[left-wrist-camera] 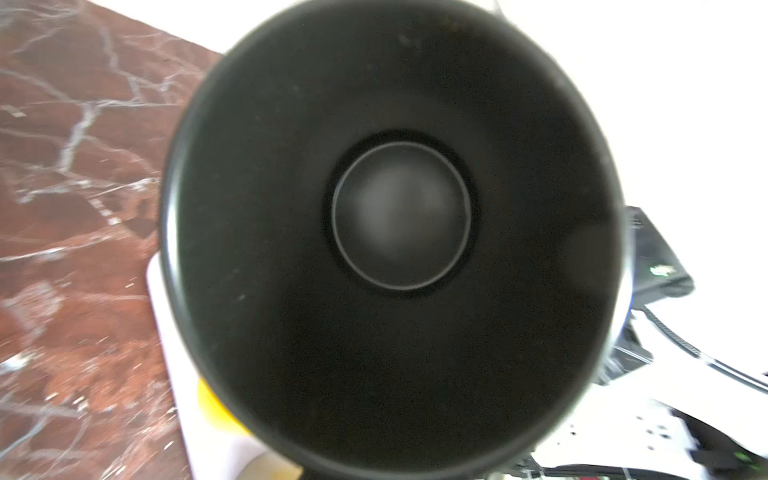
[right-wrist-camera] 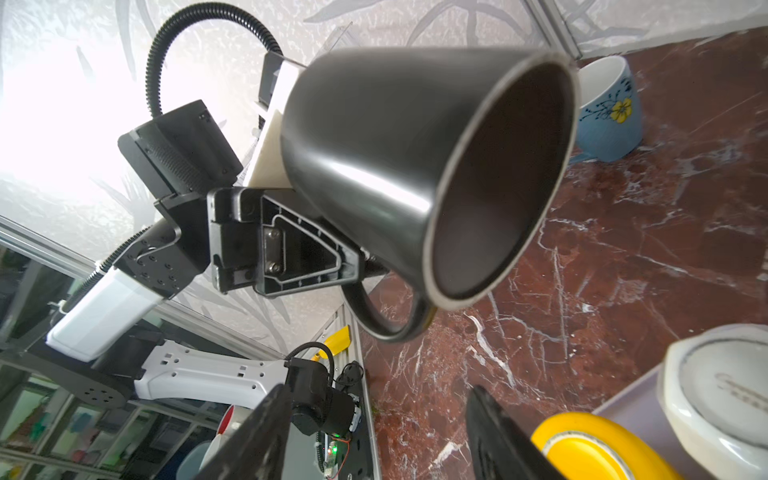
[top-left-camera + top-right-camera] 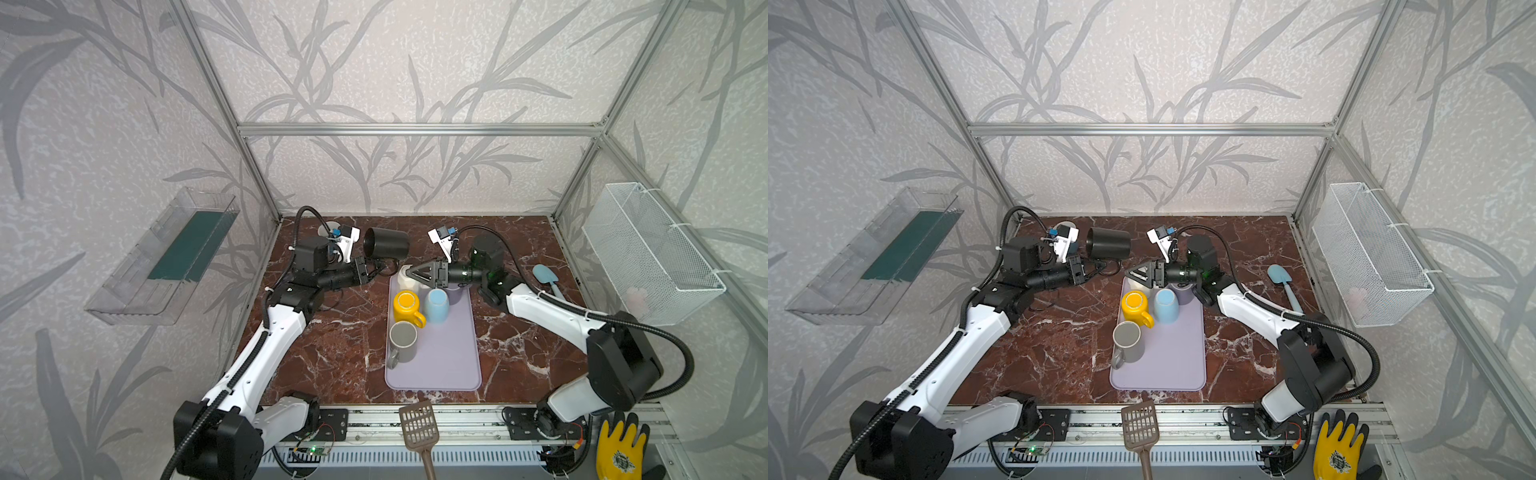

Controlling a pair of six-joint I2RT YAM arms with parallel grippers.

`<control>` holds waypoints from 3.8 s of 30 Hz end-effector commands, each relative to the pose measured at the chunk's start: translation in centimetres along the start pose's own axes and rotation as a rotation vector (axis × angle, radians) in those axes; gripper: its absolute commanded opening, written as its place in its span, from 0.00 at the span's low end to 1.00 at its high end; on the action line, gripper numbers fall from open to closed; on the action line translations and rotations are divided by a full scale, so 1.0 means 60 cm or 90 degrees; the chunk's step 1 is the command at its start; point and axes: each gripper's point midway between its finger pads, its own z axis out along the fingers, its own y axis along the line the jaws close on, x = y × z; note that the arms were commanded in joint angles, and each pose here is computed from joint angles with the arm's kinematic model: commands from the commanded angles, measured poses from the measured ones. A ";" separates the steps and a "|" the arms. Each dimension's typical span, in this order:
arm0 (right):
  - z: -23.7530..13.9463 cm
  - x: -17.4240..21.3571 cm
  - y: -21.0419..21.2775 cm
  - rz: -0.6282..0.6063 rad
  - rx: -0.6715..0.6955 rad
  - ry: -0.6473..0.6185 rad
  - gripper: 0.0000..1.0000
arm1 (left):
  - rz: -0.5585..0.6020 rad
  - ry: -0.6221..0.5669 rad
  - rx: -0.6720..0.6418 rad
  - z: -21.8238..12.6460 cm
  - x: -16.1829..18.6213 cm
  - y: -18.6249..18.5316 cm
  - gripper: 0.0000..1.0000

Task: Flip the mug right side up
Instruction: 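Open and withdraw the right gripper while the left gripper turns the mug mouth-up, then lower the black mug mouth-up onto the table beside the blue flowered mug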

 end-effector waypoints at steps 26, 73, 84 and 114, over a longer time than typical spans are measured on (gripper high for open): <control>-0.127 0.093 -0.034 -0.063 0.265 0.013 0.67 | 0.115 0.059 -0.393 0.030 -0.094 0.188 0.00; -0.170 0.114 -0.026 -0.078 0.320 0.019 0.68 | 0.187 0.174 -0.617 0.144 -0.168 0.431 0.00; -0.171 0.116 -0.032 -0.075 0.326 0.017 0.68 | 0.186 0.201 -0.630 0.157 -0.164 0.448 0.00; -0.175 0.119 -0.036 -0.077 0.335 0.014 0.68 | 0.153 0.260 -0.657 0.159 -0.141 0.471 0.00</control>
